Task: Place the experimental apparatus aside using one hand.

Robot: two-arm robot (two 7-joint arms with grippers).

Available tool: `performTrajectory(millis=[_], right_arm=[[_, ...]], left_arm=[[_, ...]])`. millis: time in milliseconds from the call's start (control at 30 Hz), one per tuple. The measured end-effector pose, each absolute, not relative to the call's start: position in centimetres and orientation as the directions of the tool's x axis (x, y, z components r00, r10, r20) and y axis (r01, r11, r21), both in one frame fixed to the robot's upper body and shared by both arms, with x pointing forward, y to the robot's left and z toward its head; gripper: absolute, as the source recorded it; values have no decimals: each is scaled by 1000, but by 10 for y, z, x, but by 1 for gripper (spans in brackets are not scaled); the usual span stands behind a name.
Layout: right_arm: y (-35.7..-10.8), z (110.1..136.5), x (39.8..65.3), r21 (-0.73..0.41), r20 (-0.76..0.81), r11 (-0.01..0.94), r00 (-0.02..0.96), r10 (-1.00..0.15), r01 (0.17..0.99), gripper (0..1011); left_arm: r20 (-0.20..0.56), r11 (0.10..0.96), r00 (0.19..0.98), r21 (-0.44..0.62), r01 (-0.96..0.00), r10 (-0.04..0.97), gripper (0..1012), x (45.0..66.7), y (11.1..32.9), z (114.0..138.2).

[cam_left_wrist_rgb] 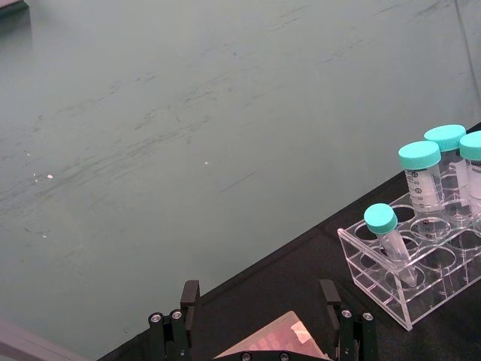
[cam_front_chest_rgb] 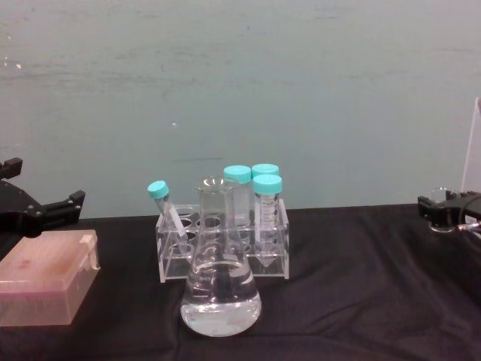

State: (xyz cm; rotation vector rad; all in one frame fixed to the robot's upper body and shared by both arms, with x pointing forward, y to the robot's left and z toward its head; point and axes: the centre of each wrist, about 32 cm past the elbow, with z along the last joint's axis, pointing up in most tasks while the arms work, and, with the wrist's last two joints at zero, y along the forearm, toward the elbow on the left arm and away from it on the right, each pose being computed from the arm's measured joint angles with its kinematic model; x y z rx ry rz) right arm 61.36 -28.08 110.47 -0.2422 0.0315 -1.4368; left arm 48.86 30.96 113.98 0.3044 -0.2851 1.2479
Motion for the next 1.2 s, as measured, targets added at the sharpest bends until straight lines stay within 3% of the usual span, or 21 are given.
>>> performTrajectory(millis=[300, 533, 833, 1200], right_arm=[[-281, 1105, 614, -184, 124, 113, 137, -983, 976, 503], [-281, 1105, 614, -183, 124, 112, 136, -983, 977, 760], [-281, 1105, 613, -184, 124, 112, 136, -983, 977, 995], [-281, 1105, 613, -184, 124, 112, 136, -983, 977, 1003]], left_arm=[[374, 287, 292, 70, -955, 880, 1000, 489, 310, 1140], [374, 287, 292, 70, -955, 880, 1000, 489, 310, 1140], [374, 287, 292, 70, -955, 880, 1000, 489, 310, 1140], [374, 287, 292, 70, -955, 880, 1000, 489, 310, 1140]])
